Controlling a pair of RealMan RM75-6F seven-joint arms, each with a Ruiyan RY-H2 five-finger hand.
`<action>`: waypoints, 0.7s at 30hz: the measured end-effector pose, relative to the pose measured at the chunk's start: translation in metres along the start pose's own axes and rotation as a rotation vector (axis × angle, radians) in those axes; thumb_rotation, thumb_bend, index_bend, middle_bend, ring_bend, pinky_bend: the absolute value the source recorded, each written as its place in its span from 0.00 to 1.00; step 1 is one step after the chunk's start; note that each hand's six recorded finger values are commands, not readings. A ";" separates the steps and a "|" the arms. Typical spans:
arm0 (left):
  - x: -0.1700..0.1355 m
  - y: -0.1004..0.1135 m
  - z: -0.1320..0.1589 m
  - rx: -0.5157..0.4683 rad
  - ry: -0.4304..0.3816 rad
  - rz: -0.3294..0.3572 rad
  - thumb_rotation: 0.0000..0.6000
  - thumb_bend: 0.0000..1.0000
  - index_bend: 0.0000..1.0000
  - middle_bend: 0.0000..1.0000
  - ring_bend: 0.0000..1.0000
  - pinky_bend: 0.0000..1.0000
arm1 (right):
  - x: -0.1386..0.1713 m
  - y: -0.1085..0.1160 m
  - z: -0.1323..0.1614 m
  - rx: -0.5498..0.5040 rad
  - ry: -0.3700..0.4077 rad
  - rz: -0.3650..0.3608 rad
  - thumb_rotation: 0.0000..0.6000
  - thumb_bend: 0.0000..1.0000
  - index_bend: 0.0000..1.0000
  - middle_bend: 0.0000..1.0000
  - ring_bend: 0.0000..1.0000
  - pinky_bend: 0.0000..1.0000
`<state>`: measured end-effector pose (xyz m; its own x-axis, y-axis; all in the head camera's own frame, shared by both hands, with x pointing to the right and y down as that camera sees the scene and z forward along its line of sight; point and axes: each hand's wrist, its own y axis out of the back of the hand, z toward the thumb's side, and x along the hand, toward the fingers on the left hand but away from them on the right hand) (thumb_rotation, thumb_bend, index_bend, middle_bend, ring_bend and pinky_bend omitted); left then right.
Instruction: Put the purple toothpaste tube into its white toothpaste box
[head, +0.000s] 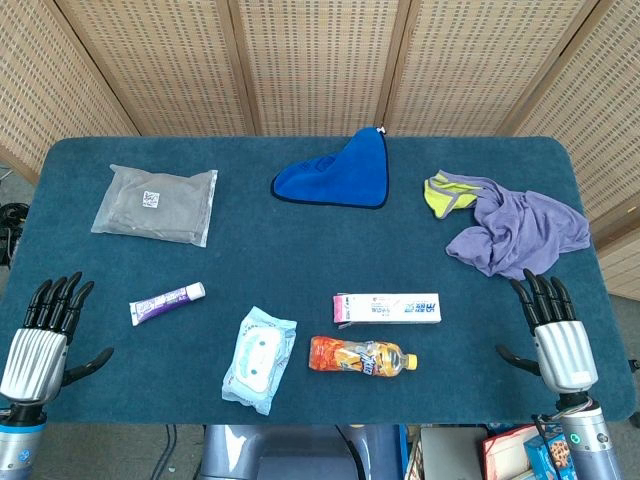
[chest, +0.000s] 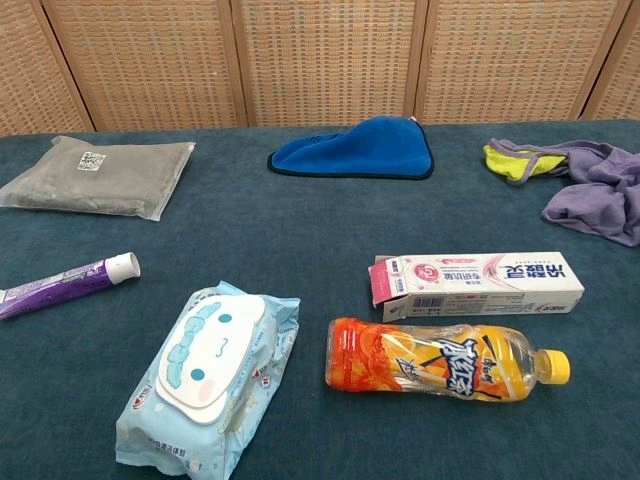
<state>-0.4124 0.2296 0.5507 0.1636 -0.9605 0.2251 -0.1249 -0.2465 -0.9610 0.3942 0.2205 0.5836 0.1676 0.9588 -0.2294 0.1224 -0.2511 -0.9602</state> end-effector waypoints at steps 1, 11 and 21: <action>0.000 0.000 0.000 -0.001 0.000 0.000 1.00 0.18 0.00 0.00 0.00 0.00 | 0.000 0.000 0.000 0.000 0.000 0.001 1.00 0.12 0.00 0.00 0.00 0.00; 0.000 0.002 -0.002 -0.004 0.005 0.007 1.00 0.18 0.00 0.00 0.00 0.00 | 0.001 -0.001 0.004 0.003 0.014 0.002 1.00 0.12 0.00 0.00 0.00 0.00; 0.002 -0.001 -0.001 -0.002 0.002 -0.003 1.00 0.18 0.00 0.00 0.00 0.00 | 0.001 0.002 0.004 0.000 0.010 -0.005 1.00 0.12 0.00 0.00 0.00 0.00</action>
<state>-0.4130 0.2281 0.5523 0.1624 -0.9599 0.2283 -0.1263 -0.2497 -0.9600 0.3911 0.2218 0.5811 0.1772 0.9585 -0.2233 0.1233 -0.2467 -0.9612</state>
